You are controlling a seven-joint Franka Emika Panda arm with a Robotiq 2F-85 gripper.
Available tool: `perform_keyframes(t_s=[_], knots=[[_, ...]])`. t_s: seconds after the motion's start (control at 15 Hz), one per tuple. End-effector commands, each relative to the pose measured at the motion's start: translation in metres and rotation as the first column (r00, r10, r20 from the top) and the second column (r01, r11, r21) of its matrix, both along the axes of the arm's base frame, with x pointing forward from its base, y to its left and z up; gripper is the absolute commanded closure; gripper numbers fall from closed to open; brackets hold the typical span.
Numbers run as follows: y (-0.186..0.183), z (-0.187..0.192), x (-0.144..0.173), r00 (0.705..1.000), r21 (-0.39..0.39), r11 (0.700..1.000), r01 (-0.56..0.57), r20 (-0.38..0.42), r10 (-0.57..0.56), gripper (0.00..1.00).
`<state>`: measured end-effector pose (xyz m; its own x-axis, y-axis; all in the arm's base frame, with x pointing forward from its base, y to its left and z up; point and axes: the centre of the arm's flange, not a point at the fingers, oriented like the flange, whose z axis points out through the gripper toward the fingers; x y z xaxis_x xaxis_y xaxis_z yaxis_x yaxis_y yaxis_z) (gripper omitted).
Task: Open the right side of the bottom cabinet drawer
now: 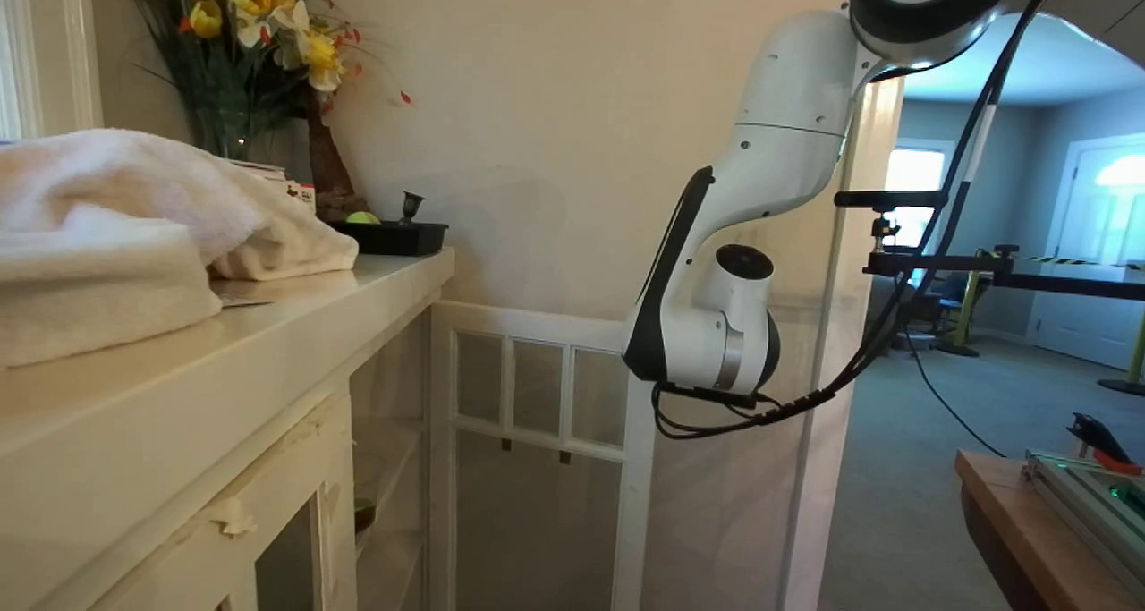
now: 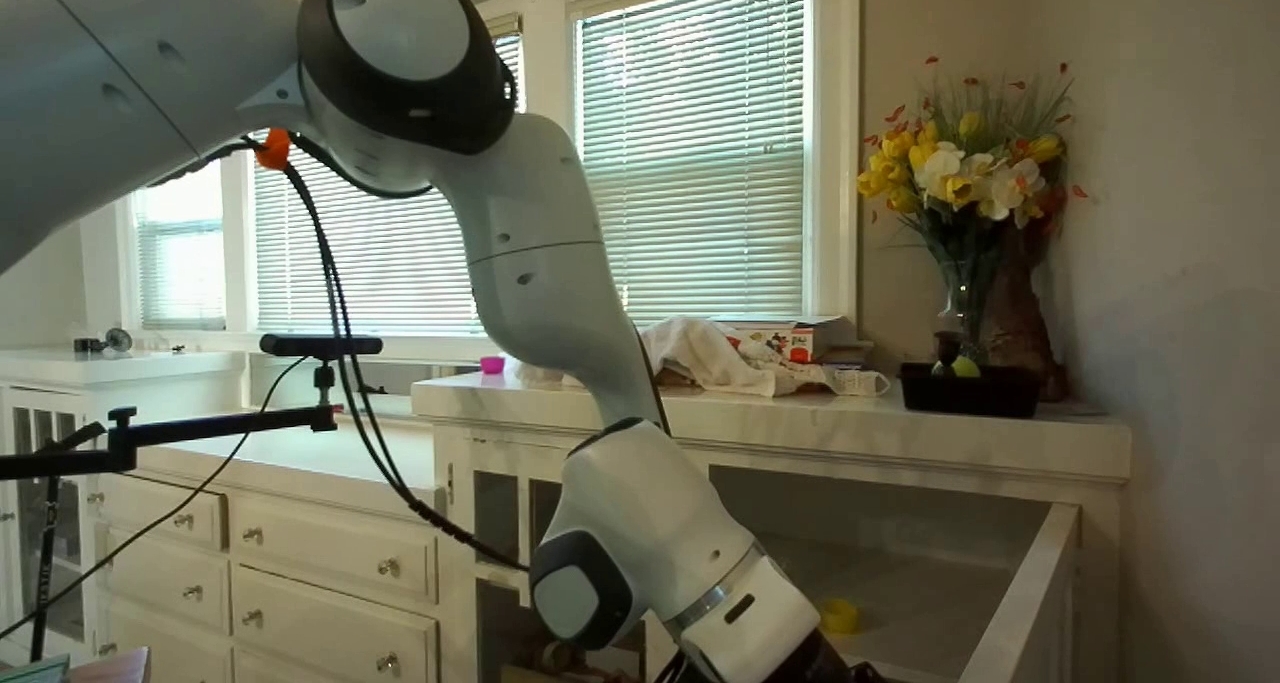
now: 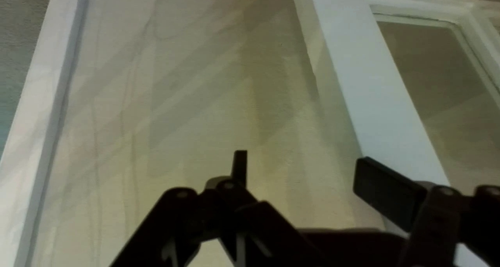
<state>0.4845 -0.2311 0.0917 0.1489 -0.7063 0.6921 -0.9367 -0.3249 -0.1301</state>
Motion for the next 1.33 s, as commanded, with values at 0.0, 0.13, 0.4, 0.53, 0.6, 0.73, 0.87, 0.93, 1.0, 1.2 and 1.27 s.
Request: perform_keyframes(t_s=[0.0, 0.13, 0.4, 0.53, 0.6, 0.73, 0.87, 0.93, 1.0, 1.2, 1.27], knots=[[0.010, -0.011, -0.004, 0.998, -0.021, 0.998, -0.058, -0.041, 0.057, 0.01], [0.019, -0.021, -0.009, 0.991, -0.025, 0.994, -0.106, -0.081, 0.103, 0.00], [0.048, -0.041, -0.007, 0.956, 0.019, 0.969, -0.245, -0.165, 0.244, 0.00], [0.064, -0.045, -0.002, 0.930, 0.041, 0.948, -0.314, -0.185, 0.316, 0.00], [0.071, -0.045, 0.003, 0.921, 0.029, 0.938, -0.346, -0.182, 0.345, 0.00], [0.080, -0.041, 0.021, 0.907, -0.006, 0.919, -0.393, -0.168, 0.387, 0.28], [0.080, -0.028, 0.044, 0.904, -0.054, 0.909, -0.414, -0.145, 0.403, 0.43], [0.080, -0.020, 0.052, 0.906, -0.071, 0.908, -0.413, -0.137, 0.401, 0.50], [0.076, -0.011, 0.062, 0.911, -0.093, 0.909, -0.407, -0.121, 0.395, 0.58], [0.062, 0.013, 0.087, 0.926, -0.134, 0.916, -0.377, -0.072, 0.371, 0.78], [0.056, 0.019, 0.092, 0.930, -0.144, 0.919, -0.367, -0.059, 0.363, 0.84]])
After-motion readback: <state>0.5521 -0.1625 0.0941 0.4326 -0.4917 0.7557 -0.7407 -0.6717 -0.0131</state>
